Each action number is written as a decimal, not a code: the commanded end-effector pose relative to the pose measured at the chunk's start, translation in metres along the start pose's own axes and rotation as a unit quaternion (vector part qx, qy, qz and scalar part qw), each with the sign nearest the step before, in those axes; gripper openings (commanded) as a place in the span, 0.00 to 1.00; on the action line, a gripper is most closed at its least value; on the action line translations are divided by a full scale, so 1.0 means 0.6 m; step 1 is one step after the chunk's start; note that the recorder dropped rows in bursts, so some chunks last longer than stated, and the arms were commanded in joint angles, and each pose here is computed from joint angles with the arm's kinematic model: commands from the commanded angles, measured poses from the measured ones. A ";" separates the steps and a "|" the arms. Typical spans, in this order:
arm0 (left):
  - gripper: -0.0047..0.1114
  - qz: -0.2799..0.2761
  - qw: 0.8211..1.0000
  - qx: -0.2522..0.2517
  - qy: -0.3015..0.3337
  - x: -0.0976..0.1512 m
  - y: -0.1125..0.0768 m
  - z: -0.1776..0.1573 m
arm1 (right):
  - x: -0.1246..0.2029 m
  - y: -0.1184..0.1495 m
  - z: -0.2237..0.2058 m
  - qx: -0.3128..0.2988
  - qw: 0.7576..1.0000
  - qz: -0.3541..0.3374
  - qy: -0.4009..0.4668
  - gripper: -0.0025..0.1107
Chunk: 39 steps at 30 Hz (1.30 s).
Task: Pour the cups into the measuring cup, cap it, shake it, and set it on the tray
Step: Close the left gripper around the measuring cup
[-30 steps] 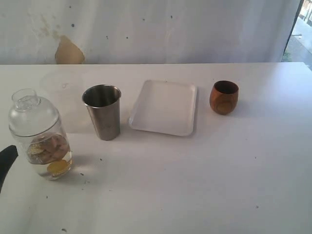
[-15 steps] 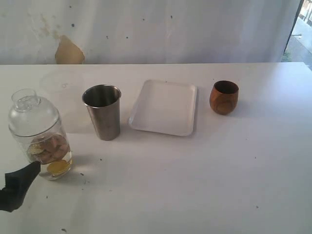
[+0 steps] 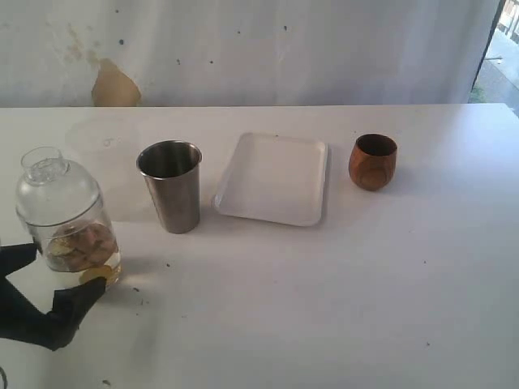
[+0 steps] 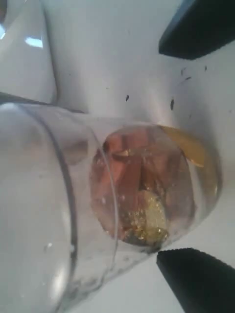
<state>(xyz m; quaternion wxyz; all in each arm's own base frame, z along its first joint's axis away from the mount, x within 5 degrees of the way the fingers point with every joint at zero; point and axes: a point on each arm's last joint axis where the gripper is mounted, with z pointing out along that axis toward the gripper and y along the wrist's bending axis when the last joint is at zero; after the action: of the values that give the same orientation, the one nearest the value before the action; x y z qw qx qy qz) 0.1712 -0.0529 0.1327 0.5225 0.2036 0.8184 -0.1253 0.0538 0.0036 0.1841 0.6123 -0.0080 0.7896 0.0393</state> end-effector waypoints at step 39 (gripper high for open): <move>0.94 -0.007 0.998 0.007 -0.057 -0.024 0.027 0.091 | 0.002 -0.001 0.000 0.002 1.000 0.003 -0.001 0.02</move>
<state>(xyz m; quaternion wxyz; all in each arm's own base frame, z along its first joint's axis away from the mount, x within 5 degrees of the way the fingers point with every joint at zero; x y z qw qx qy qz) 0.2273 -0.0630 0.1207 0.5572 0.1937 0.7952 -0.1401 0.0538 0.0036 0.1841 0.6123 -0.0078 0.7896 0.0395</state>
